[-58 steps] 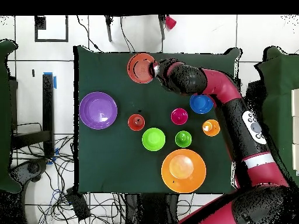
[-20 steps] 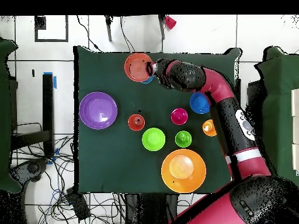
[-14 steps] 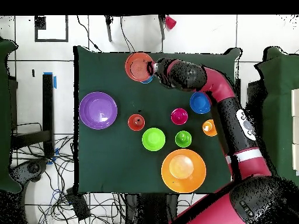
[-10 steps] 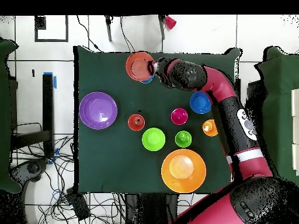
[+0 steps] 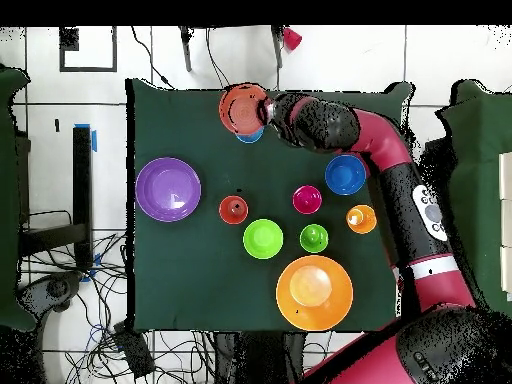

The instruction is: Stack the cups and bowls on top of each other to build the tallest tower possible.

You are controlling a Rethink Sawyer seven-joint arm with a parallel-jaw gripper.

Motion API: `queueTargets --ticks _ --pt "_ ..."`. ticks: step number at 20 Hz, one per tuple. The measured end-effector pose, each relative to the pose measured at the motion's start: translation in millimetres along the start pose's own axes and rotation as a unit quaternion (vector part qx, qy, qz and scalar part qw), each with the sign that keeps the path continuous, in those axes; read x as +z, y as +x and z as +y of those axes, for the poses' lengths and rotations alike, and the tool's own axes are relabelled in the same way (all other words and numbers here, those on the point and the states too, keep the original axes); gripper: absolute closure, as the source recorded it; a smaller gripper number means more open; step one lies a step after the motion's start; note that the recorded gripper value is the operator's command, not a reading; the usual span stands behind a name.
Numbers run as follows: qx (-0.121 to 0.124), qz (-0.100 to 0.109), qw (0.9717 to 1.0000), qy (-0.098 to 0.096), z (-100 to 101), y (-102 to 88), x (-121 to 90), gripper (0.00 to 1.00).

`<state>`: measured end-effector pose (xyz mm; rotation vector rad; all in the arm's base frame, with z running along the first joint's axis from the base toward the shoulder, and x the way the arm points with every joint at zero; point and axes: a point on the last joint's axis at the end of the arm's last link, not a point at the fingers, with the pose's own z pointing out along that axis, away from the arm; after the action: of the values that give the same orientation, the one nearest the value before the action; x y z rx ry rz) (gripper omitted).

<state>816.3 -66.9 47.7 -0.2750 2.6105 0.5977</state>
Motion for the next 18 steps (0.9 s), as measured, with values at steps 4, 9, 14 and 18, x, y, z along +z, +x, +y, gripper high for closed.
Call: queueTargets --ticks 4,9,14,18 --pt "-0.003 -0.001 1.0000 0.006 -1.5 -3.6 -5.3 1.00" --pt "-0.005 -0.002 0.9999 0.008 -1.9 -6.1 -8.4 1.00" --pt "-0.005 -0.002 1.0000 0.008 -2.0 -5.6 -8.1 1.00" --pt "-0.005 -0.002 1.0000 0.008 -1.8 -5.3 -8.1 1.00"
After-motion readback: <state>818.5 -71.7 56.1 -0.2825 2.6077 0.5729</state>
